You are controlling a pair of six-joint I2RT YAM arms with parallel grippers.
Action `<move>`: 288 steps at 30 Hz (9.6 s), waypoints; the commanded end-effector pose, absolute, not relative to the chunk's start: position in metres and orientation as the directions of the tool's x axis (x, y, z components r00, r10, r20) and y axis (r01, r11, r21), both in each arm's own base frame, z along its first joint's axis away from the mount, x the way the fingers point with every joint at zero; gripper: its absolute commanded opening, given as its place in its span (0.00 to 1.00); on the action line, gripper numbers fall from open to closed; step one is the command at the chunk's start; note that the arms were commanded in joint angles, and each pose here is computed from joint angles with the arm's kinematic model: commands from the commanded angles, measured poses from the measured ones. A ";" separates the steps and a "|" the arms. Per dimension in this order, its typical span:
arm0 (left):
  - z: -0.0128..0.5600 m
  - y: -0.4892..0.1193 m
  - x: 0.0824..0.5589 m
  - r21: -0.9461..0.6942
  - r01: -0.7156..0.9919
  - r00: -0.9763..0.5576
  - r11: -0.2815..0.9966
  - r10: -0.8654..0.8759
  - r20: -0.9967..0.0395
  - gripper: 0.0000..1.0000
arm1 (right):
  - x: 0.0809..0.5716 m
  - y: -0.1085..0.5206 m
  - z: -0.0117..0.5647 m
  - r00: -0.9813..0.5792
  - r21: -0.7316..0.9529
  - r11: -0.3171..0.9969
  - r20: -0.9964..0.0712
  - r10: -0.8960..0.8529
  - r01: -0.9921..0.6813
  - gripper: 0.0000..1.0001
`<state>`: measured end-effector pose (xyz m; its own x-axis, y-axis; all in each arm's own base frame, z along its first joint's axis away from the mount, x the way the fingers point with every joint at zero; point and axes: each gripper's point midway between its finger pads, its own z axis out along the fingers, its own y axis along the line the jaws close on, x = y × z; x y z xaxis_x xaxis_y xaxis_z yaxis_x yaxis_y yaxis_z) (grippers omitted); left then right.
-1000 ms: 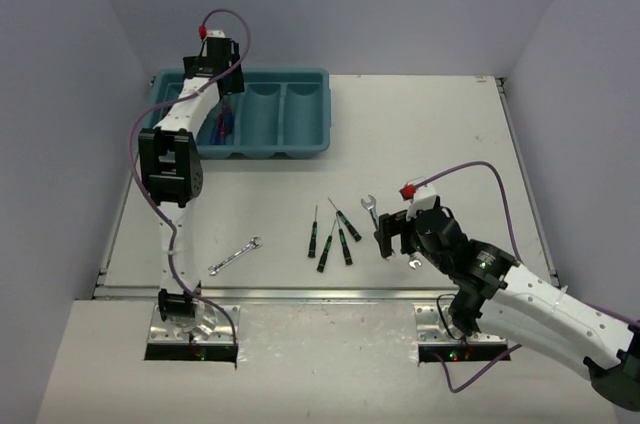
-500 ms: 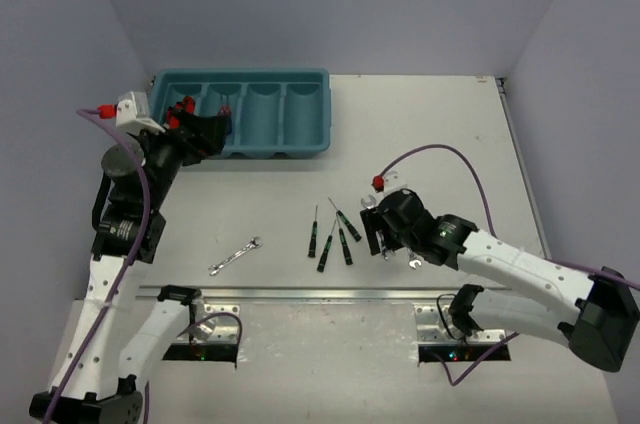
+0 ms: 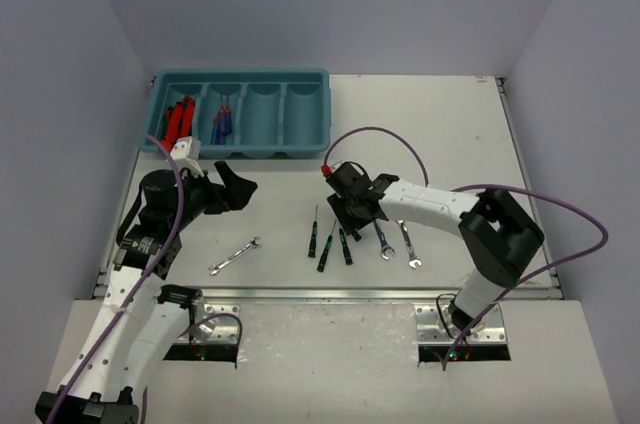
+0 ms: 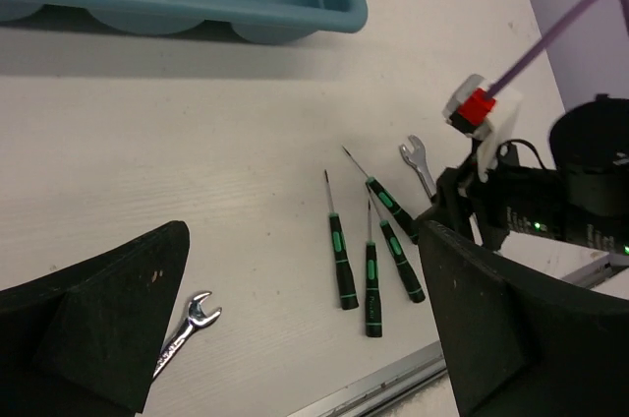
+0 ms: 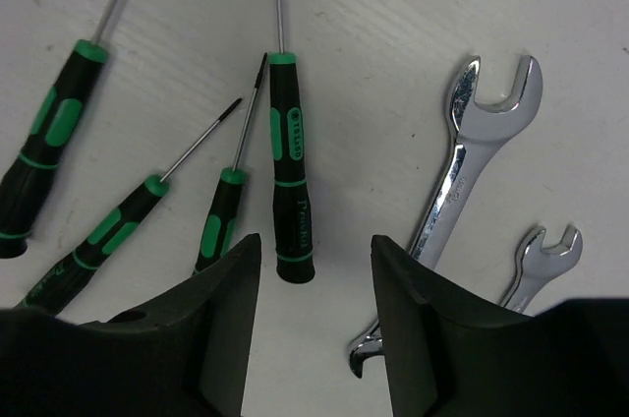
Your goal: Sort the tools into containers
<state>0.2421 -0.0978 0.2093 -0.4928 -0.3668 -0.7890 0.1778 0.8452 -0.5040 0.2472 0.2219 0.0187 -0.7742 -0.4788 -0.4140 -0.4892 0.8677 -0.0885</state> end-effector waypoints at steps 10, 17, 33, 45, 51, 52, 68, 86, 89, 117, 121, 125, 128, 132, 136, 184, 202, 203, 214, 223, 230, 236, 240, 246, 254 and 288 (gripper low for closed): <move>0.237 -0.113 0.236 -0.490 0.306 -0.421 0.816 -0.345 -0.839 1.00 | 0.262 0.214 -0.012 -0.848 -0.046 0.907 -0.337 -0.409 -0.419 0.14; 0.250 -0.141 0.238 -0.621 0.382 -0.462 0.684 -0.441 -0.770 1.00 | 0.268 0.218 0.052 -0.810 0.058 0.943 -0.531 -0.248 -0.327 0.00; 0.285 -0.263 0.229 -0.719 0.626 -0.511 0.301 -0.538 -0.670 0.84 | 0.161 0.309 0.217 -0.477 0.469 0.165 -0.879 -0.008 -0.868 0.00; 0.262 -0.285 0.244 -0.712 0.582 -0.563 0.392 -0.437 -0.701 0.00 | 0.195 0.298 0.205 -0.514 0.488 0.391 -0.857 0.043 -0.780 0.67; 0.209 -0.205 0.352 -0.374 0.099 -0.482 0.922 -0.284 -0.829 0.00 | 0.243 0.186 0.134 -0.591 0.270 0.924 -0.805 0.062 -0.272 0.87; 0.209 -0.191 0.369 -0.321 0.041 -0.482 0.946 -0.263 -0.836 0.00 | 0.244 0.164 0.128 -0.577 0.212 0.957 -0.815 0.061 -0.198 0.90; 0.167 -0.067 0.563 0.209 -0.310 -0.646 0.927 -0.044 -0.762 0.30 | 0.216 0.159 0.088 -0.651 0.162 0.943 -0.756 -0.070 -0.290 0.94; 0.287 -0.139 0.356 -0.326 0.002 -0.362 0.945 -0.303 -0.882 1.00 | 0.193 0.241 0.051 -0.790 0.117 0.889 -0.519 -0.326 -0.444 0.55; 0.254 -0.132 0.321 -0.350 0.028 -0.399 0.936 -0.311 -0.863 1.00 | 0.191 0.250 0.033 -0.806 0.099 0.884 -0.467 -0.364 -0.457 0.55; 0.241 -0.244 0.228 -0.704 0.541 -0.573 0.460 -0.411 -0.709 1.00 | 0.210 0.198 0.076 -0.758 0.125 0.925 -0.617 -0.211 -0.359 0.00; 0.256 -0.304 0.216 -0.723 0.618 -0.621 0.308 -0.373 -0.690 1.00 | 0.201 0.208 0.136 -0.630 0.293 0.828 -0.771 -0.092 -0.479 0.00; 0.271 -0.352 0.209 -0.718 0.670 -0.633 0.186 -0.362 -0.685 0.99 | 0.176 0.216 0.179 -0.532 0.359 0.690 -0.845 -0.045 -0.629 0.00; 0.280 -0.376 0.206 -0.715 0.684 -0.639 0.142 -0.356 -0.682 0.94 | 0.164 0.217 0.195 -0.498 0.366 0.637 -0.866 -0.032 -0.678 0.00; 0.294 -0.400 0.200 -0.709 0.700 -0.646 0.089 -0.344 -0.681 0.67 | 0.156 0.212 0.202 -0.496 0.367 0.630 -0.868 -0.033 -0.684 0.00; 0.292 -0.412 0.195 -0.720 0.690 -0.665 0.075 -0.326 -0.671 0.08 | 0.153 0.209 0.209 -0.484 0.372 0.621 -0.875 -0.013 -0.690 0.00; 0.225 -0.086 0.581 -0.115 -0.093 -0.515 0.989 -0.146 -0.845 1.00 | 0.166 0.169 0.134 -0.691 0.298 0.857 -0.718 -0.088 -0.419 0.99; 0.317 -0.045 0.274 -0.454 -0.052 -0.178 0.889 -0.456 -0.872 1.00 | 0.196 0.234 0.099 -0.799 0.243 0.936 -0.598 -0.061 -0.253 0.99; 0.306 -0.040 0.267 -0.429 -0.078 -0.200 0.900 -0.436 -0.878 1.00 | 0.194 0.242 0.098 -0.808 0.272 0.924 -0.586 -0.061 -0.267 0.99; 0.239 -0.029 0.257 -0.345 -0.143 -0.275 0.928 -0.372 -0.887 1.00 | 0.198 0.254 0.067 -0.878 0.200 0.956 -0.469 -0.097 -0.212 0.94; 0.231 -0.038 0.257 -0.347 -0.096 -0.314 0.933 -0.359 -0.879 1.00 | 0.207 0.270 0.058 -0.880 0.186 0.962 -0.466 -0.093 -0.201 0.83; 0.230 -0.044 0.257 -0.354 -0.064 -0.325 0.933 -0.354 -0.877 1.00 | 0.207 0.293 0.041 -0.895 0.175 0.964 -0.432 -0.110 -0.202 0.70; 0.232 -0.047 0.255 -0.360 -0.042 -0.320 0.932 -0.354 -0.879 1.00 | 0.209 0.299 0.032 -0.901 0.164 0.971 -0.423 -0.092 -0.176 0.62; 0.234 -0.049 0.255 -0.363 -0.029 -0.318 0.931 -0.353 -0.880 1.00 | 0.207 0.302 0.022 -0.909 0.149 0.974 -0.405 -0.099 -0.172 0.58; 0.235 -0.051 0.254 -0.364 -0.018 -0.316 0.931 -0.351 -0.881 1.00 | 0.204 0.304 0.007 -0.922 0.137 0.975 -0.371 -0.114 -0.176 0.54; 0.234 -0.053 0.255 -0.364 -0.011 -0.322 0.931 -0.348 -0.880 1.00 | 0.205 0.275 -0.007 -0.923 -0.001 0.987 -0.355 -0.151 -0.161 0.26; 0.286 -0.284 0.195 -0.706 0.670 -0.554 0.229 -0.478 -0.682 0.40 | 0.160 0.299 0.224 -0.402 0.331 0.428 -0.912 -0.084 -0.841 0.00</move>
<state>0.1875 -0.2771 0.2512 -0.6204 -0.4048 -0.6718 0.6158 0.2791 -0.7368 0.1615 0.2893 0.1960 -0.4649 -0.1340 -0.8751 -0.7947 0.4989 0.3458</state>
